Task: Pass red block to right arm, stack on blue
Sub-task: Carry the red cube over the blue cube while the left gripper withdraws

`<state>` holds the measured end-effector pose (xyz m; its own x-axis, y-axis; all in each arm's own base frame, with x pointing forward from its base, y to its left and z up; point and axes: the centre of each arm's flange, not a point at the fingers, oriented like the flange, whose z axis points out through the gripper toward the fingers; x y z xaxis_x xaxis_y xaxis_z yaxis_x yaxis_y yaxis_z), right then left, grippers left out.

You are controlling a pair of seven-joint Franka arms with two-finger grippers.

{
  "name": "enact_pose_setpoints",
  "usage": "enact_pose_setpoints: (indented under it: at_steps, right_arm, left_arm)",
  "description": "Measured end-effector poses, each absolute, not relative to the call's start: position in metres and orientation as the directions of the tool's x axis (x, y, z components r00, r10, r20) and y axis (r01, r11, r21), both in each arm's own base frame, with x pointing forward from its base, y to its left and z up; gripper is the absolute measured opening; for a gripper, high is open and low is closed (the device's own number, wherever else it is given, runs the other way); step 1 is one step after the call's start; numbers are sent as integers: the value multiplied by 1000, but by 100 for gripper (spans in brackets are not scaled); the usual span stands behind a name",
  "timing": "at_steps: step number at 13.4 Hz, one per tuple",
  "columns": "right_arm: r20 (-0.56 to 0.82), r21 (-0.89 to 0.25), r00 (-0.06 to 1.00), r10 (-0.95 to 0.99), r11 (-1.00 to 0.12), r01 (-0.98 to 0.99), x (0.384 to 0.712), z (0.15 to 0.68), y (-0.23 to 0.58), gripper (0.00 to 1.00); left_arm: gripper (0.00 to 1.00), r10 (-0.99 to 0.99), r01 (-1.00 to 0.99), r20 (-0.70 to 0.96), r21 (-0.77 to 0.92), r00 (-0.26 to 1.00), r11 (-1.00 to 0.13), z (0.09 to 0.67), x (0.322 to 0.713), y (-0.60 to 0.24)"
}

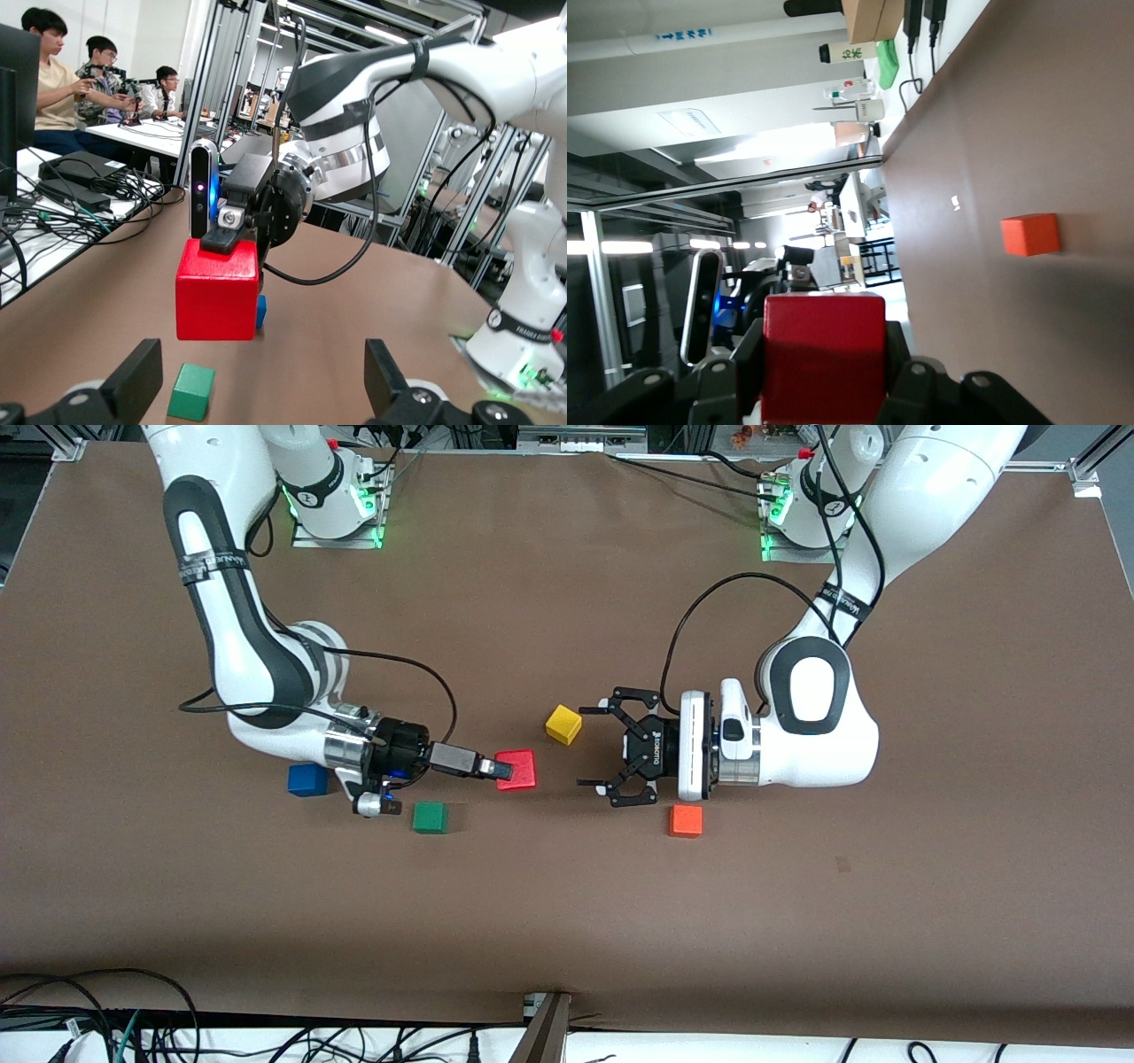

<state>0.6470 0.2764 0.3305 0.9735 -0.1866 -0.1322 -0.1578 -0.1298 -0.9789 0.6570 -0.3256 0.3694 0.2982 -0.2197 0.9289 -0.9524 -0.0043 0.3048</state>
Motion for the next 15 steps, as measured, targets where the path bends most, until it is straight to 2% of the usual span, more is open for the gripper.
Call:
enact_pose_setpoints:
  at_steps: [3,7,9,12,15]
  right_arm:
    - [-60,-951,988,-139,-294,-99,657,332,248,56]
    - [12,-833,999,-32,-554,-7,661,342,205,56]
    - [14,-749,1000,18,-662,22,657,356,195,56]
    - [23,-566,992,126,-816,117,646,376,179,56]
    - [-2,-415,983,182,-895,165,627,374,146,56]
  left_arm:
    - [100,-323,-920,868,392,377,-22,391,655,-317]
    - [100,-434,-872,778,488,453,-35,400,652,-296]
    - [100,-505,-841,714,539,486,-46,404,650,-279]
    - [100,-601,-787,590,607,540,-111,420,643,-255]
    - [100,-708,-739,429,645,561,-194,439,635,-241]
